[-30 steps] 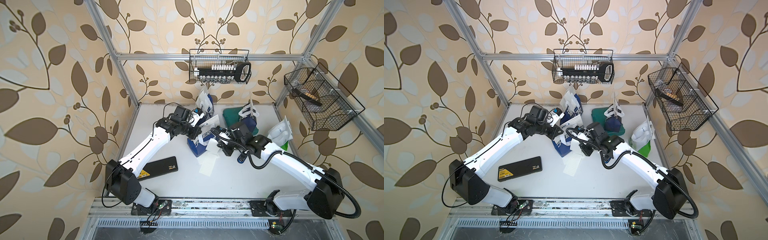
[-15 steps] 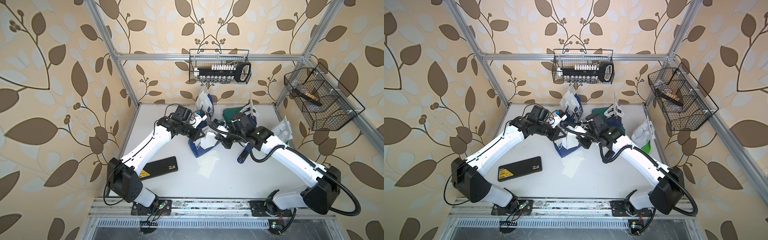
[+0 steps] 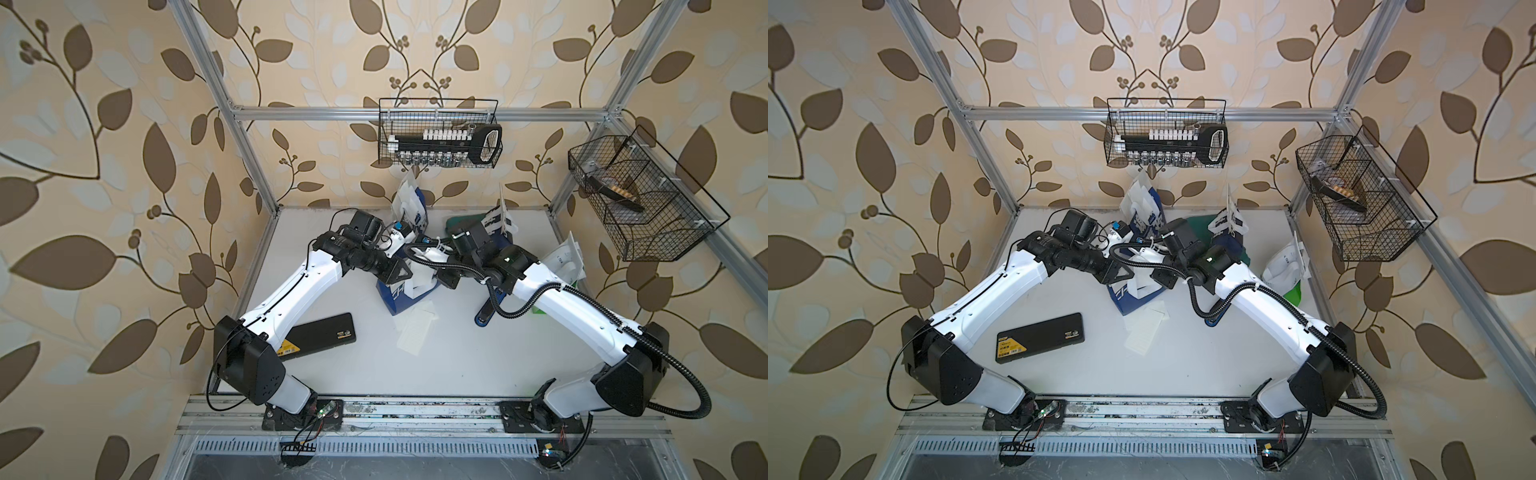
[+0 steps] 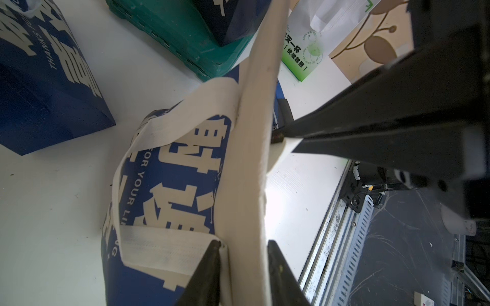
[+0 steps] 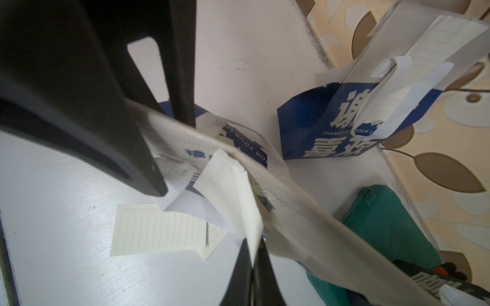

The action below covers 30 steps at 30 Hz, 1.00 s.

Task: Staple the receipts to the bags
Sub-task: Hold the receipt from the takeout bag.

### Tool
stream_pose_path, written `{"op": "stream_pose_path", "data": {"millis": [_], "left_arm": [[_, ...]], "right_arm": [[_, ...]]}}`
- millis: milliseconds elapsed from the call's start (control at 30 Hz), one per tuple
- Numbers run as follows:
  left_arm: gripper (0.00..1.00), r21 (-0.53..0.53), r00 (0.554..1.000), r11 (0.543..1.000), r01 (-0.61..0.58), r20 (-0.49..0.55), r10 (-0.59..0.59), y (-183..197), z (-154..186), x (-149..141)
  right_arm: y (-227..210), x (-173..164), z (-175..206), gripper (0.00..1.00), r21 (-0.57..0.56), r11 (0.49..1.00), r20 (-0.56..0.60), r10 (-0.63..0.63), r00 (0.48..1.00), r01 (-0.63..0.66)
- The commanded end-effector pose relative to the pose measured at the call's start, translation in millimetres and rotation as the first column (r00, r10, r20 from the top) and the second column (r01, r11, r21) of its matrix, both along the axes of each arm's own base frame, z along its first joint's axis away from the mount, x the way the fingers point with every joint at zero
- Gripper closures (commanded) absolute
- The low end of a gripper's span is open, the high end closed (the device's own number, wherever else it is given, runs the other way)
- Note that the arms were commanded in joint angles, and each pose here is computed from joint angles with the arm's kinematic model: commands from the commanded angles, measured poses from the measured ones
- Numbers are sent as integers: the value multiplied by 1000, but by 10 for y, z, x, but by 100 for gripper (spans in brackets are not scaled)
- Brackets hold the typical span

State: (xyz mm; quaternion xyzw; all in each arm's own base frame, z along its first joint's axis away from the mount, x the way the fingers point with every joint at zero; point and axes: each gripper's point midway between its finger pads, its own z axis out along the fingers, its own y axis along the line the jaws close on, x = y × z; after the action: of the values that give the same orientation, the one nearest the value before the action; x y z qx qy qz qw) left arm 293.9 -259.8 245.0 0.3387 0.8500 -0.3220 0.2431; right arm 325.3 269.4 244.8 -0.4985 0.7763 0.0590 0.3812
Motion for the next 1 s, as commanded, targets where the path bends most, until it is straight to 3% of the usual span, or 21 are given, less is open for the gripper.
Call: {"op": "stream_pose_path", "data": {"millis": [0, 433, 533, 667, 867, 900, 967], "left_arm": [[70, -30, 999, 999, 44, 31, -43, -71, 170, -43], [74, -33, 998, 998, 45, 43, -43, -109, 196, 34], [80, -40, 998, 998, 47, 38, -45, -118, 199, 30], [100, -58, 998, 997, 54, 30, -52, -146, 222, 19], [100, -70, 998, 996, 62, 19, -61, -166, 240, 4], [100, -70, 998, 995, 67, 18, -65, -166, 236, -4], [100, -69, 997, 995, 71, 17, -70, -164, 229, -14]], "right_arm": [[61, -10, 41, 99, -45, 998, 28, 44, 999, -42], [222, -145, 335, 99, 8, 991, 107, 129, 986, -130], [224, -134, 351, 99, 2, 991, 120, 132, 984, -133], [224, -108, 350, 99, -9, 991, 126, 130, 983, -130], [233, -66, 311, 99, -26, 992, 126, 128, 984, -126], [229, -44, 312, 98, -29, 993, 131, 120, 984, -117], [206, 32, 334, 80, -26, 997, 155, 79, 985, -76]]}}
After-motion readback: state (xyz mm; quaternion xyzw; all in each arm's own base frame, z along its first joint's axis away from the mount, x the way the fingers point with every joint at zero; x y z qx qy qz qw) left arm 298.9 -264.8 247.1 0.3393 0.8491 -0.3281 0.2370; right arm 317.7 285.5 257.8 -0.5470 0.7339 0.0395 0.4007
